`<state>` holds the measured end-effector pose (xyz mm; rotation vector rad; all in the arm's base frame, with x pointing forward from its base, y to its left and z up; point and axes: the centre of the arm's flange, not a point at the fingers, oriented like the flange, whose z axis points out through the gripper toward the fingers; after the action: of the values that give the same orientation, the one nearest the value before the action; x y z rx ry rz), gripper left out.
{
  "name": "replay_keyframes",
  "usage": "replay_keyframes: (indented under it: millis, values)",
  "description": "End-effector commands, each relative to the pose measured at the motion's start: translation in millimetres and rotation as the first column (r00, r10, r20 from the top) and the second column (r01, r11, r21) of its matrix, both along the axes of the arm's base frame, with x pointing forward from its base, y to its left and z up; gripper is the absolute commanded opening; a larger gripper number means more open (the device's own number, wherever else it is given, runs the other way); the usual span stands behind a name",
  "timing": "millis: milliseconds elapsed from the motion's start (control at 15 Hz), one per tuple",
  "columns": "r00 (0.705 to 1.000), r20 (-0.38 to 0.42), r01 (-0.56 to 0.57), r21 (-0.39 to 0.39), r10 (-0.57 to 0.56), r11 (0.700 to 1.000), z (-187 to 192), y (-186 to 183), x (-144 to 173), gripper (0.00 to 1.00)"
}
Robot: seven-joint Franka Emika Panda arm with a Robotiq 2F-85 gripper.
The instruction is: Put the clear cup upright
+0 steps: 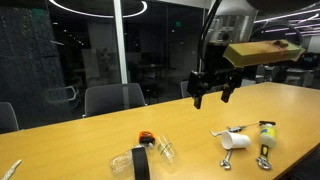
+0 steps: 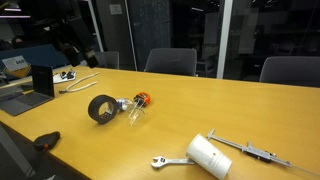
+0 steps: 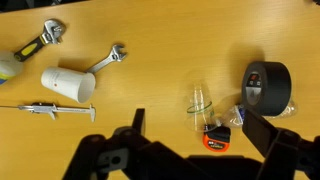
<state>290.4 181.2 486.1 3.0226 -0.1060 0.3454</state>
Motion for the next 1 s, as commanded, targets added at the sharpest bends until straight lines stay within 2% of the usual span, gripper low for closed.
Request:
replay_keyframes:
  millis: [0, 667, 933]
  values:
    - [1.000, 0.006, -0.001, 0.002, 0.001, 1.000, 3, 1, 0, 1.00]
    - [1.000, 0.023, 0.009, -0.006, -0.009, 1.000, 2, -3, 4, 1.00]
    - [0.987, 0.120, 0.120, -0.094, -0.108, 0.988, -10, -5, 27, 1.00]
